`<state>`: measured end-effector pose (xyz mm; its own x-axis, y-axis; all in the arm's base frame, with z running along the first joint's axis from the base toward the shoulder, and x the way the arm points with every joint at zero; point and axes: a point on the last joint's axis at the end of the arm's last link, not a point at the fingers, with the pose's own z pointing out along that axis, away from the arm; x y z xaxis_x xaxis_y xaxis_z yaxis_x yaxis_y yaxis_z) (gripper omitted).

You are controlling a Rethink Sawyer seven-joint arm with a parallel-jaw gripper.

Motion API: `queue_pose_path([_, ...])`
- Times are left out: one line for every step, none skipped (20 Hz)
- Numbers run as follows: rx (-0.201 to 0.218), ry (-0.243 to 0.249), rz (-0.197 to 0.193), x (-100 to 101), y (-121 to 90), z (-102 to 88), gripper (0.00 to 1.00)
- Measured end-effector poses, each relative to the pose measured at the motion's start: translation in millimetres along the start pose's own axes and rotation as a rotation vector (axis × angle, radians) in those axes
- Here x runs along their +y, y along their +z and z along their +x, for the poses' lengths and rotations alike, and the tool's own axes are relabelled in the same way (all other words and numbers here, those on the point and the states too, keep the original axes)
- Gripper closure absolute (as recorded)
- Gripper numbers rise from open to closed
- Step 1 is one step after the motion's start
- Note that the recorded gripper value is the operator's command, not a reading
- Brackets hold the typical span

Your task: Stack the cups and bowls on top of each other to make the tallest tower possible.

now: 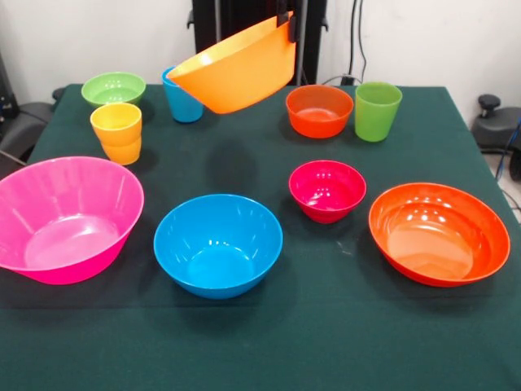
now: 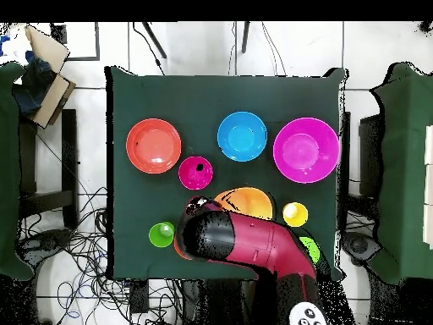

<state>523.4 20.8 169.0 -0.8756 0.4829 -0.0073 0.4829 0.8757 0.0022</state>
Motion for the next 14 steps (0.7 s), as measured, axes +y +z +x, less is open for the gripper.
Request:
queue_pose_path([0.0, -0.005, 0.0, 1, 0, 0.3, 1.0])
queue_pose_path([-0.001, -0.017, -0.002, 3, 1, 1.3, 1.0])
queue_pose_path([-0.003, -0.031, -0.005, 5, 2, 2.1, 1.0])
queue_pose_path([-0.004, -0.041, -0.008, 8, 3, 2.6, 1.0])
queue_pose_path([-0.005, -0.046, -0.009, 9, 3, 2.9, 1.0])
queue_pose_path([-0.005, -0.051, -0.009, 10, 4, 3.3, 1.0])
queue_pose_path([-0.006, -0.062, -0.012, 12, 5, 4.1, 1.0])
queue_pose_path([-0.006, -0.069, -0.013, 13, 5, 4.5, 1.0])
queue_pose_path([-0.006, -0.074, -0.014, 14, 5, 4.8, 1.0])
queue_pose_path([-0.006, -0.076, -0.014, 14, 5, 4.8, 1.0])
queue_pose_path([-0.006, -0.084, -0.017, 15, 6, 4.8, 1.0])
queue_pose_path([-0.005, -0.085, -0.018, 15, 6, 4.7, 1.0])
queue_pose_path([-0.005, -0.087, -0.019, 15, 6, 4.2, 1.0])
queue_pose_path([-0.005, -0.089, -0.021, 15, 6, 3.6, 1.0])
